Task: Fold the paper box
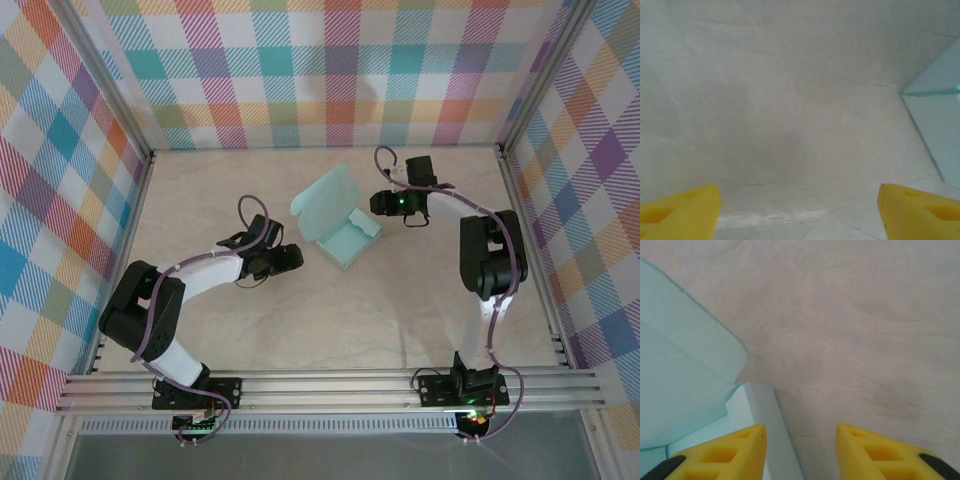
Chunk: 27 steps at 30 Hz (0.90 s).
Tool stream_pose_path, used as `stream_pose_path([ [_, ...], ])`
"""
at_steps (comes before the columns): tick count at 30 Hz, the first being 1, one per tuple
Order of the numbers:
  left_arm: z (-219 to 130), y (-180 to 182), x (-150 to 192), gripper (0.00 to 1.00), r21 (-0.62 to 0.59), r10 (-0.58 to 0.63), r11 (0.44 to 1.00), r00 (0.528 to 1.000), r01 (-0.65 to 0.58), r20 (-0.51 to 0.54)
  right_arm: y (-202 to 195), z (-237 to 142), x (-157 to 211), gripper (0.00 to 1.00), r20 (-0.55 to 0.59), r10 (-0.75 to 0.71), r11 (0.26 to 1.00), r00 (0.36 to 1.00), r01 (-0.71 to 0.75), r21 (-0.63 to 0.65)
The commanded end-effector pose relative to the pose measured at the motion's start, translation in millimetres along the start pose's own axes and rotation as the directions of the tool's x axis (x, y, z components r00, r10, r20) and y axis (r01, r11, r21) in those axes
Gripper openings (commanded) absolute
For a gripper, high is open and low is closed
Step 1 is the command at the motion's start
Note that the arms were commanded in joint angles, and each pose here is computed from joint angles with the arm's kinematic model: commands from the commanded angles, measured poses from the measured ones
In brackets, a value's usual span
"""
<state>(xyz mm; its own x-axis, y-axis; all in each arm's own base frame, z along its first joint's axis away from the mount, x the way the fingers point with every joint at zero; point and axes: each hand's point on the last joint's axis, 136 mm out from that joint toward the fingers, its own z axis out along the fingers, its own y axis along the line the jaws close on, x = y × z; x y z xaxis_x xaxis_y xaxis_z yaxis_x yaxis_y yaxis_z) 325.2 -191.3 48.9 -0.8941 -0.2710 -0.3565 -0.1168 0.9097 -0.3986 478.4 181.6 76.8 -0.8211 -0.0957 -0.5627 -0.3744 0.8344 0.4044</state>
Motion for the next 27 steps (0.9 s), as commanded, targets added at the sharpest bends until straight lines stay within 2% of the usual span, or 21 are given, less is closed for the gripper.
stream_pose_path([
  [1, 1.9, -26.8, -0.5, 0.73, 0.116, -0.014, 0.993, 1.000, 0.014, 0.005, 16.7, 3.2, 14.2, 0.40, -0.082, 0.033, 0.996, 0.996, -0.040, -0.085],
  [2, 4.3, -30.0, -0.4, 0.71, 0.130, -0.012, 0.991, 1.000, 0.012, -0.002, 12.9, 4.2, 16.7, 0.39, -0.083, 0.053, 0.996, 0.995, -0.059, -0.065],
  [3, 7.0, -34.3, -1.1, 0.71, 0.145, -0.010, 0.989, 1.000, 0.011, -0.010, 11.1, 3.7, 20.7, 0.35, -0.083, 0.070, 0.996, 0.994, -0.074, -0.053],
  [8, 17.7, -47.5, -3.4, 0.72, 0.185, -0.010, 0.983, 0.999, 0.018, -0.043, 18.5, -4.5, 35.1, 0.28, -0.064, 0.148, 0.987, 0.987, -0.152, -0.062],
  [11, 20.1, -50.7, -5.7, 0.72, 0.185, 0.003, 0.983, 0.999, 0.006, -0.049, 20.7, -10.4, 43.5, 0.18, -0.032, 0.194, 0.980, 0.980, -0.195, -0.035],
  [13, 21.4, -54.0, -7.5, 0.72, 0.188, 0.016, 0.982, 0.998, -0.006, -0.054, 25.9, -13.4, 50.1, 0.18, -0.020, 0.231, 0.972, 0.973, -0.231, -0.037],
  [17, 23.0, -58.7, -11.4, 0.71, 0.200, 0.035, 0.979, 0.998, -0.023, -0.055, 31.1, -23.2, 57.0, 0.26, 0.016, 0.251, 0.968, 0.968, -0.250, -0.030],
  [20, 20.7, -58.6, -17.9, 0.71, 0.202, 0.041, 0.979, 0.998, -0.033, -0.036, 27.6, -32.4, 53.1, 0.42, 0.050, 0.237, 0.971, 0.970, -0.238, 0.010],
  [22, 18.9, -56.7, -25.2, 0.71, 0.209, 0.033, 0.978, 0.999, -0.028, -0.021, 25.5, -37.8, 49.0, 0.48, 0.077, 0.238, 0.970, 0.968, -0.240, 0.029],
  [24, 17.8, -57.9, -36.0, 0.71, 0.226, 0.026, 0.974, 1.000, -0.025, -0.004, 25.1, -41.6, 44.1, 0.50, 0.107, 0.256, 0.965, 0.961, -0.260, 0.031],
  [27, 18.8, -61.8, -58.2, 0.62, 0.263, 0.008, 0.965, 1.000, -0.012, 0.016, 25.7, -43.6, 38.7, 0.50, 0.139, 0.287, 0.956, 0.948, -0.292, 0.020],
])
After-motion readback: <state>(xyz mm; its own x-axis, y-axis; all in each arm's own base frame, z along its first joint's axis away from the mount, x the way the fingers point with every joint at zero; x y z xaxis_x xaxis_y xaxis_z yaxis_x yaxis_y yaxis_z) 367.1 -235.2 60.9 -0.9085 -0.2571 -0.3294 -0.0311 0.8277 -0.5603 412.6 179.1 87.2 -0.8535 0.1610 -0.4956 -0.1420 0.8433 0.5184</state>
